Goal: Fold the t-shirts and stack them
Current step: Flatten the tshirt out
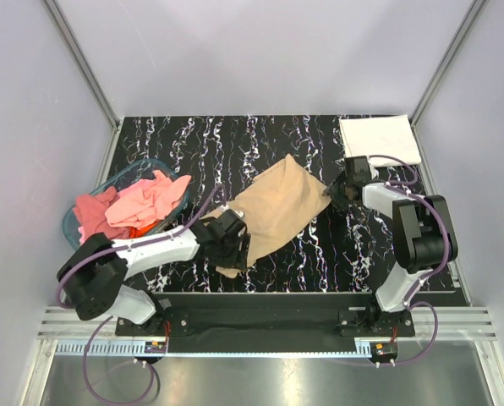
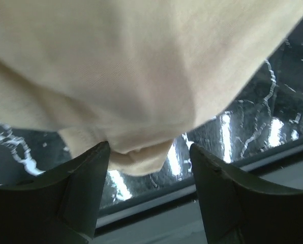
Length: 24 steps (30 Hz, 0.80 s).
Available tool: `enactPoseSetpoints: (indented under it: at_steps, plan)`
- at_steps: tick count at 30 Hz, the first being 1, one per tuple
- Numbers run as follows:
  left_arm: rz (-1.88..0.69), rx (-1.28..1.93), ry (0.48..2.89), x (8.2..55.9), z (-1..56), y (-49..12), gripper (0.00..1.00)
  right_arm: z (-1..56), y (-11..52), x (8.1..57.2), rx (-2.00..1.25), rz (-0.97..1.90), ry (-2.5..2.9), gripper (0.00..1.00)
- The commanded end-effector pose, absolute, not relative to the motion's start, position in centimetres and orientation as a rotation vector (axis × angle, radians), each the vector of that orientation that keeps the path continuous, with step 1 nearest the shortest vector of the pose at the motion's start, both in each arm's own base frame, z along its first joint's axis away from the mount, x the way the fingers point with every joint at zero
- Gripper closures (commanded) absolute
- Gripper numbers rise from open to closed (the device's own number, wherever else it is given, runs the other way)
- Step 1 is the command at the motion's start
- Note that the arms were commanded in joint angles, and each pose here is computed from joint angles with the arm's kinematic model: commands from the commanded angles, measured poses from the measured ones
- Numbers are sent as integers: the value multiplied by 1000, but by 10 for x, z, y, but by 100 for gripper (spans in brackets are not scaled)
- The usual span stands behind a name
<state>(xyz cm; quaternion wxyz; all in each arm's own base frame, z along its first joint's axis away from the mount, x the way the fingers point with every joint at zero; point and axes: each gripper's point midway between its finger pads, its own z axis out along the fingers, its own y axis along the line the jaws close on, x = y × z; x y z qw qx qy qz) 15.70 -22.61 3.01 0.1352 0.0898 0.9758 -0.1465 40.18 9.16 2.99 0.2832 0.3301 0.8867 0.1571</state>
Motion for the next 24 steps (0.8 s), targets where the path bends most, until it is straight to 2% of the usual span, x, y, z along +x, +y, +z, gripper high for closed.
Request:
enactPoseSetpoints:
  at_steps: [1,2,4,8,9,10,11,12,13,16,18,20,24]
  plan:
    - [-343,298,2810,168,12,-235,50,52,98,428,807,514,2301,62]
    - [-339,307,2821,168,10,-236,68,56,98,429,781,518,2300,80]
    - [-369,315,2832,167,16,-243,100,81,100,434,726,566,2271,100]
    - [-423,296,2699,186,101,-251,100,147,69,414,705,394,2245,100]
    - [-468,272,2612,191,139,-250,100,195,61,411,684,375,2148,100]
    - [-505,250,2538,197,184,-250,100,216,51,403,689,339,2108,100]
    - [-513,218,2472,202,211,-245,100,228,38,390,706,262,2094,100]
    - [-572,191,2389,200,247,-240,100,273,31,376,697,270,1993,100]
    - [-631,171,2312,200,285,-238,100,290,26,365,698,255,1960,100]
    - [-738,148,2187,191,345,-227,100,342,10,324,692,223,1855,100]
    - [-732,171,2148,190,361,-222,100,362,8,307,669,227,1808,100]
    - [-683,149,2159,201,356,-216,100,358,9,308,648,226,1823,100]
    - [-591,85,2277,239,310,-209,100,323,23,329,578,235,1945,100]
